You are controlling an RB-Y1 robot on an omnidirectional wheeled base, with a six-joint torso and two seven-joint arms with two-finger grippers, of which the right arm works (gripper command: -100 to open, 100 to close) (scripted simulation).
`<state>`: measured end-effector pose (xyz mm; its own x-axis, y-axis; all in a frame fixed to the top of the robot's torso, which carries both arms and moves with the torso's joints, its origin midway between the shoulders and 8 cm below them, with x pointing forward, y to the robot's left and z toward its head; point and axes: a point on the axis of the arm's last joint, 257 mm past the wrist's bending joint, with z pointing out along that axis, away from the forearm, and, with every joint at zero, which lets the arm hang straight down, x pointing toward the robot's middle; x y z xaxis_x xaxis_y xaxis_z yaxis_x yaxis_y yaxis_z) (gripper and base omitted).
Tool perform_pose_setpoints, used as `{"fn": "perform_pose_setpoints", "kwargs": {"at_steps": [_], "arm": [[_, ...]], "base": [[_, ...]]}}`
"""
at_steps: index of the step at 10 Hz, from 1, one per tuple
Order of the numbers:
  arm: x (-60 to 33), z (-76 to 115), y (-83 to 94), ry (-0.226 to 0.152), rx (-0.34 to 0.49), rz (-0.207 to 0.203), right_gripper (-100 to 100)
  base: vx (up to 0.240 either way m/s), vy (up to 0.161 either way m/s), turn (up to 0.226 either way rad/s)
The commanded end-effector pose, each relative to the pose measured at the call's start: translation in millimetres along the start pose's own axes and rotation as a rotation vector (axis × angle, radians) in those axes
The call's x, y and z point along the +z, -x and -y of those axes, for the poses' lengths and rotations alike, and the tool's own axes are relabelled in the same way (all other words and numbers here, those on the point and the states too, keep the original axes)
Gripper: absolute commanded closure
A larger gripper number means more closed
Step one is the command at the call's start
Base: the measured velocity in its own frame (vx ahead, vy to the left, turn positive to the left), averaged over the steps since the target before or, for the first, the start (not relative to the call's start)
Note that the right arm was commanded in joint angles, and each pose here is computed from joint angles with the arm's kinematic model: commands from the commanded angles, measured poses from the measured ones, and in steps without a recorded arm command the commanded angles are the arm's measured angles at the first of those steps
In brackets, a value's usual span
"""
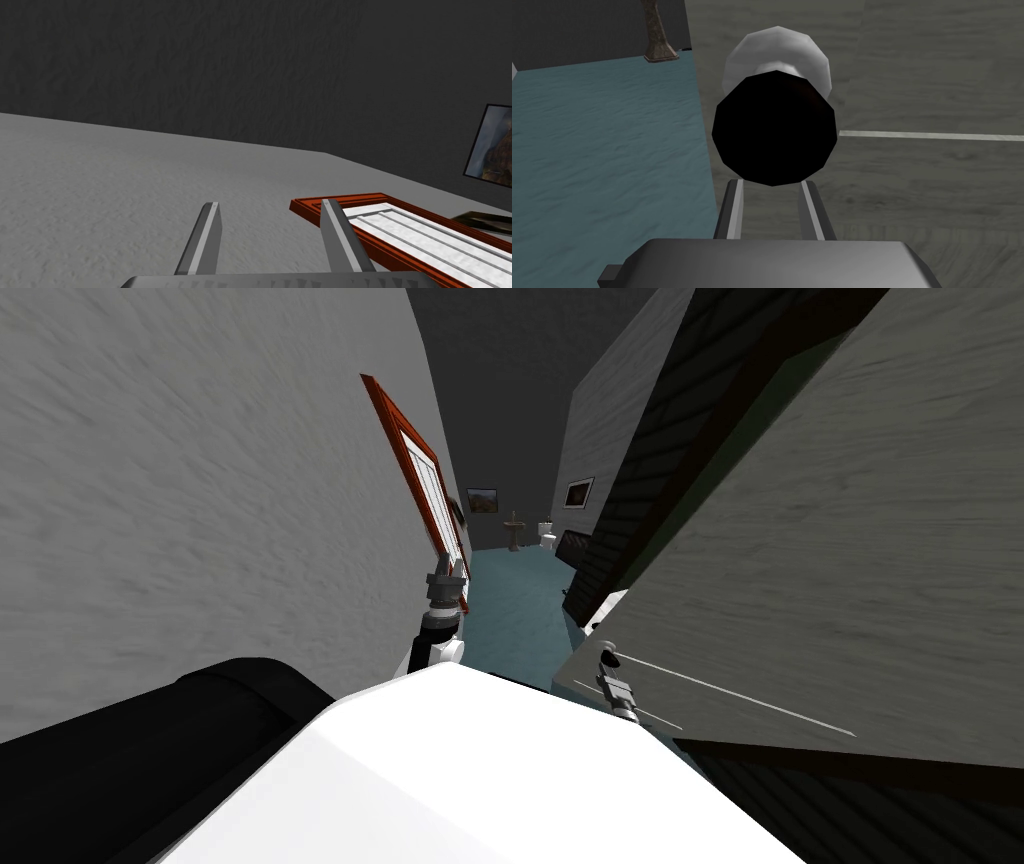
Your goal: Pull the door open
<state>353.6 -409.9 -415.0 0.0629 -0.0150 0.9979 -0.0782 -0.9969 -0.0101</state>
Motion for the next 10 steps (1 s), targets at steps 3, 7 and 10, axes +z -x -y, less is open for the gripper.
{"fn": "perform_pose_setpoints", "kwargs": {"at_steps": [3,7,10], "arm": [[-11.7,1.9,-9.0,-0.044,-0.006,-0.032,100],[-22.6,4.0,-11.9,-0.077,-0.008,-0.042,100],[-33.9,6.6,-14.6,-0.112,-0.009,-0.05,100]], "base": [[-0.057,-0.009,-0.015],[-0.032,-0.006,-0.007],[-0.023,-0.011,-0.058]]}}
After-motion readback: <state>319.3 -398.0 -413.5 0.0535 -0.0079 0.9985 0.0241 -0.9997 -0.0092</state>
